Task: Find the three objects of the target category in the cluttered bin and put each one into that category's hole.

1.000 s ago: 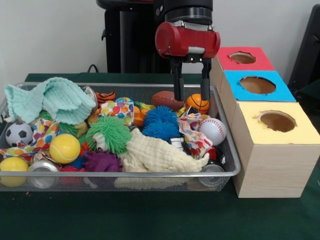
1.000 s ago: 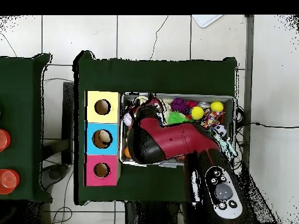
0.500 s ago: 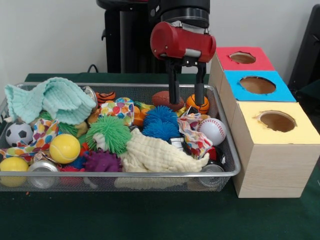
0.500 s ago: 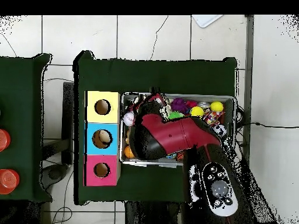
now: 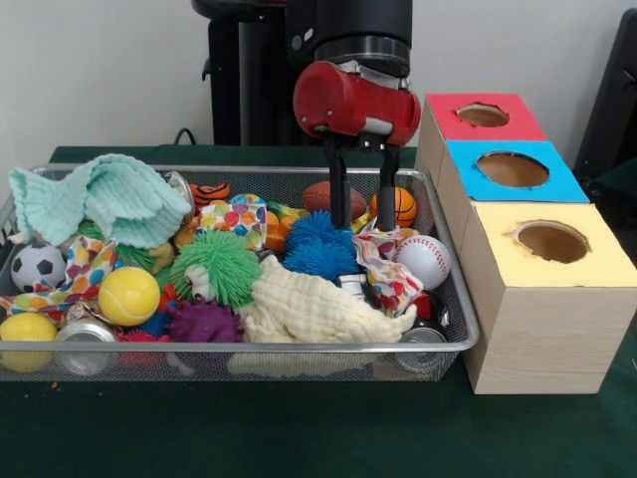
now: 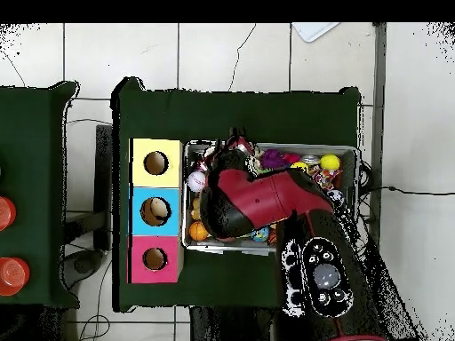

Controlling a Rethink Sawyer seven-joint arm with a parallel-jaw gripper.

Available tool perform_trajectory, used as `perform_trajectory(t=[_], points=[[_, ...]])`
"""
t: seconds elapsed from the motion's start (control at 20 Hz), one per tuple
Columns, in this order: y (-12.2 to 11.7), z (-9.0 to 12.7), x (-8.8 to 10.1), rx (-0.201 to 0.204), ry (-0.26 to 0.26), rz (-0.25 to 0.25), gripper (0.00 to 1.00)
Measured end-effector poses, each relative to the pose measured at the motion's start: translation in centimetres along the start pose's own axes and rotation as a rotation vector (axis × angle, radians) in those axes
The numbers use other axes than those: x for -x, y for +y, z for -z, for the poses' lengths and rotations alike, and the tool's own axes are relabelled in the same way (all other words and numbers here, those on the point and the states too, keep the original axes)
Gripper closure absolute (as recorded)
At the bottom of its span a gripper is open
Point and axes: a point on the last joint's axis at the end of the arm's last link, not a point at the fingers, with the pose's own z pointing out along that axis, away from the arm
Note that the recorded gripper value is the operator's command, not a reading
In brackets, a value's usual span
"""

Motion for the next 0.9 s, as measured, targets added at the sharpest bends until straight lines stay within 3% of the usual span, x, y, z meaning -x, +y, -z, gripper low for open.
perform_trajectory(t=[0.9], points=[[-0.5,-2.2,-3.1,-0.007,0.020,0.086,0.00]])
